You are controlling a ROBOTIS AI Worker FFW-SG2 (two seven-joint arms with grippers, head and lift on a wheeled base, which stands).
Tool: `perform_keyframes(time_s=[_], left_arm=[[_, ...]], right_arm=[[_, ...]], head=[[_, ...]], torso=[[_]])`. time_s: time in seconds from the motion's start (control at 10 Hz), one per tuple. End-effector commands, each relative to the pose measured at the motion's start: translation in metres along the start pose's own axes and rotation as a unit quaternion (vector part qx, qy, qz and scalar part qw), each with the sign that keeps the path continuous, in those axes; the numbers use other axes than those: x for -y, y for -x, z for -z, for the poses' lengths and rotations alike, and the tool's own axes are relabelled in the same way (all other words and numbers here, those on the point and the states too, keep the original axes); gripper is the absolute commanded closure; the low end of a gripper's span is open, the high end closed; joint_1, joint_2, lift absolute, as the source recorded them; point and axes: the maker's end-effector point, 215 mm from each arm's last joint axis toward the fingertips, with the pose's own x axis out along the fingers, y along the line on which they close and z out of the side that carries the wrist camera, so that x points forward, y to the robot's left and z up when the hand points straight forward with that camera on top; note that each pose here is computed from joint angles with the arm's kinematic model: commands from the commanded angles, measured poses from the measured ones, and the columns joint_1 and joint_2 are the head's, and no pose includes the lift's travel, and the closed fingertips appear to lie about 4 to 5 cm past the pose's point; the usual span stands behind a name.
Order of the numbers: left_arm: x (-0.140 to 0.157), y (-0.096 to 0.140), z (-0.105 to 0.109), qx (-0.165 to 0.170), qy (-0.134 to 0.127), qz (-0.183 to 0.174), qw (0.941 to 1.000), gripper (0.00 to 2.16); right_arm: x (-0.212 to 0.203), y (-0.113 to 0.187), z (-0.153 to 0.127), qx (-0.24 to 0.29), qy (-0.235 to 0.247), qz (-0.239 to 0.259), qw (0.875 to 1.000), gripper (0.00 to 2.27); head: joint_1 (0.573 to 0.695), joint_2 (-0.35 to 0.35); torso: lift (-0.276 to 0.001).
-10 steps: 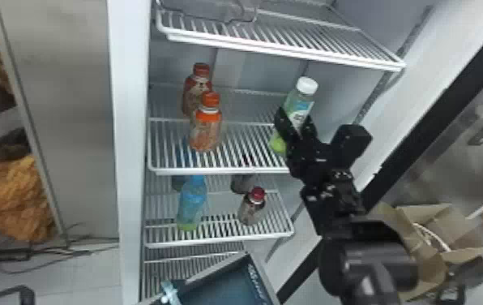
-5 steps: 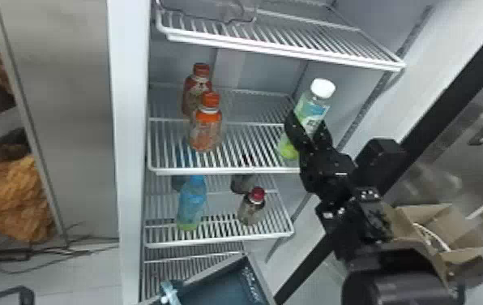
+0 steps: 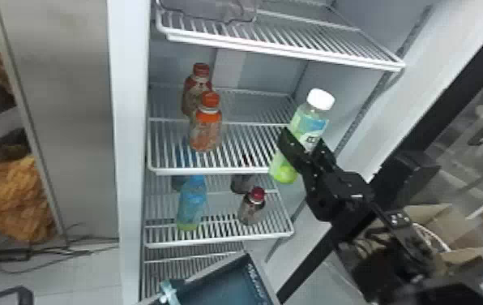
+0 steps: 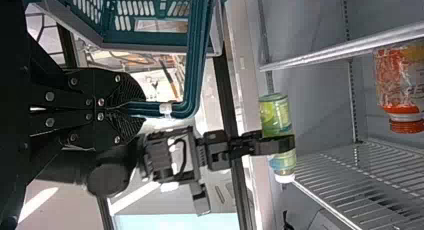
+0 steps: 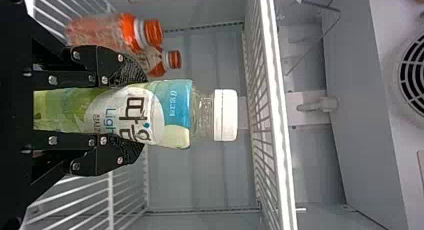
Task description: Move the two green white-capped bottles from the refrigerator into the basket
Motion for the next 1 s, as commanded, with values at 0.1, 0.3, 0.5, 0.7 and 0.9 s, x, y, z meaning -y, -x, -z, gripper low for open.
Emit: perform_keyframes(time_s=[0.1,0.3,0.5,0.7,0.9], left_arm=[[0.0,0.0,0.001,0.0,0.001,0.0,1.0,1.21],[0.0,0.0,0.002,0.0,0.001,-0.001,1.0,1.21],[0.0,0.0,0.002,0.0,0.001,-0.001,1.0,1.21],[-0.001,0.001,0.002,-0.001,0.002,-0.002,1.0,1.21],[-0.001,0.0,0.002,-0.002,0.0,-0.002,1.0,1.21]], right_arm=[[-0.025,0.034,-0.004,-0.036,-0.018,-0.017,0.999,0.9],[-0.042,0.059,0.011,-0.091,-0.023,-0.029,0.995,0.9],[-0.06,0.086,0.032,-0.155,-0.032,-0.045,0.986,0.9],[-0.083,0.111,0.051,-0.204,-0.053,-0.069,0.975,0.9],[-0.098,0.128,0.062,-0.229,-0.073,-0.079,0.967,0.9]], head=[[0.695,-0.35],[0.695,-0.35],[0.695,-0.35],[0.695,-0.35],[0.695,-0.35]], torso=[[-0.004],[-0.004],[-0.004],[-0.004],[-0.004]])
